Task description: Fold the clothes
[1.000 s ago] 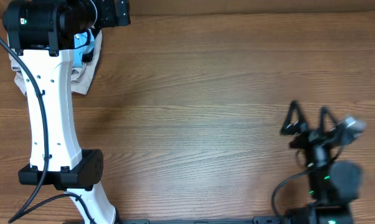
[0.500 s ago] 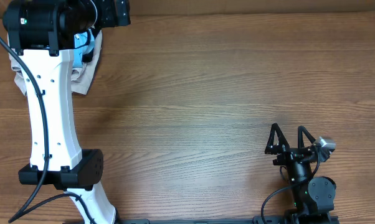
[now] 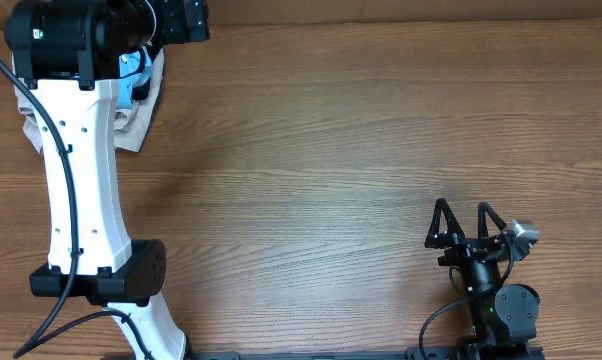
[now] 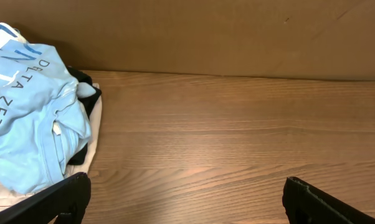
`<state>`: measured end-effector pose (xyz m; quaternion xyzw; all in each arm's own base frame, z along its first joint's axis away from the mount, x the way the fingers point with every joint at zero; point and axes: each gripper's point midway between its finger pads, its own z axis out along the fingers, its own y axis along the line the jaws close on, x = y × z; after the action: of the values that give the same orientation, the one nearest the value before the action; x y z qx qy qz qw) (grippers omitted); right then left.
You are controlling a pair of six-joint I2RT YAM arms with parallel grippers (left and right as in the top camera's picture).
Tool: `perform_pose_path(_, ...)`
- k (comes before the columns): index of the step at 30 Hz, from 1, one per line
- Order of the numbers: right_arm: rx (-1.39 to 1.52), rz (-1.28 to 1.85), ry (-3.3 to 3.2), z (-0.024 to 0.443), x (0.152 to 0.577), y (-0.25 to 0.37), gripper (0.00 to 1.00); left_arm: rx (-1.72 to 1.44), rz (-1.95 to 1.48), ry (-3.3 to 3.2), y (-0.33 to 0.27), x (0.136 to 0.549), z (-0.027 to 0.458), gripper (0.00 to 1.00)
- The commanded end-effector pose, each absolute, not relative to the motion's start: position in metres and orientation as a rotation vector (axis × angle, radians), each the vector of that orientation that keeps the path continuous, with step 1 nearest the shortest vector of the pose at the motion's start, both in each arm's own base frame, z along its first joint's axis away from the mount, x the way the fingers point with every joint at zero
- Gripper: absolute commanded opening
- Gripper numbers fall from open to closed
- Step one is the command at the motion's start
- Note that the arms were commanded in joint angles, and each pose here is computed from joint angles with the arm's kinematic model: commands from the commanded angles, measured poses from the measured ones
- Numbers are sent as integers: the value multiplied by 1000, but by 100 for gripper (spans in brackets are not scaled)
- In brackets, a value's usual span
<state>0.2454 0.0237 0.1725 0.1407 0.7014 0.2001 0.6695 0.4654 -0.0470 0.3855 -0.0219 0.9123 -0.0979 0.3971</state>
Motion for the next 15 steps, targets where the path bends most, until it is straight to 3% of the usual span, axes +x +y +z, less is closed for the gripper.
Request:
perform_pose_path(1,315,455,1577,171,245,25,100,-53,-248,2312,-46,467,384,100)
perform_pose_path(10,315,455,1578,171,245,25,100,-36,-256,2297,-52,461,392,100)
perform_pose_path(15,315,454,1578,171,245,25,100,-65,-199,2328,-41,436,389,100)
